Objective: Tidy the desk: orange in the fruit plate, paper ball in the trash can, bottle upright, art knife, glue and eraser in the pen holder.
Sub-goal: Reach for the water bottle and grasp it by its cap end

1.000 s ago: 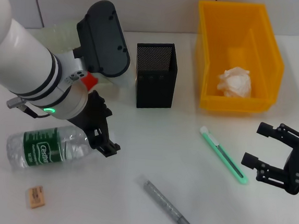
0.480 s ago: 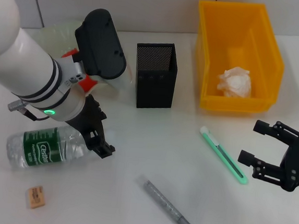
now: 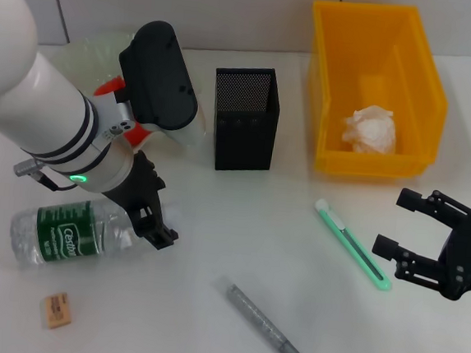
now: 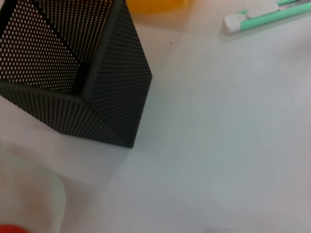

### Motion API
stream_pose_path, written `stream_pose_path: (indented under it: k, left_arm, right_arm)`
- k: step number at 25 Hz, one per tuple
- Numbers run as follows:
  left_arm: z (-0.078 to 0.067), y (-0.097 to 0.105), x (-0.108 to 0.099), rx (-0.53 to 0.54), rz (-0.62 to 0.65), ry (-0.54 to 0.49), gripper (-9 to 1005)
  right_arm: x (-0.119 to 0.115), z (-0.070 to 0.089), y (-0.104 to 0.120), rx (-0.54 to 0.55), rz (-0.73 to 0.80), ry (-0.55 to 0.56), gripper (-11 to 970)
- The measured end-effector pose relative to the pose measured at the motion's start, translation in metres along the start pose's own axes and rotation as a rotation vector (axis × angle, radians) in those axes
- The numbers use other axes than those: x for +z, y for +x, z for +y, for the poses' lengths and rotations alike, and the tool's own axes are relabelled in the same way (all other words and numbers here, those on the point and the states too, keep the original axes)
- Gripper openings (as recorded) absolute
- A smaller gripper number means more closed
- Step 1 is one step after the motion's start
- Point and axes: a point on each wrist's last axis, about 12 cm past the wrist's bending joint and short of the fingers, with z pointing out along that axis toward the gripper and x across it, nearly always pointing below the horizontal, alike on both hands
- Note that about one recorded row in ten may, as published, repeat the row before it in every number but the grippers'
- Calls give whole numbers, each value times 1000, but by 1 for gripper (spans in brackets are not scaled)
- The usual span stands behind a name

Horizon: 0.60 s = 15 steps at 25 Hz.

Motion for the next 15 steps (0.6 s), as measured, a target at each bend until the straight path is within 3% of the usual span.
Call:
stream_pose_path:
  k: [15]
  left_arm:
    - [-3,1,8,38,4,0,809]
  right_arm:
    - [1,0,3,9,6,7,819]
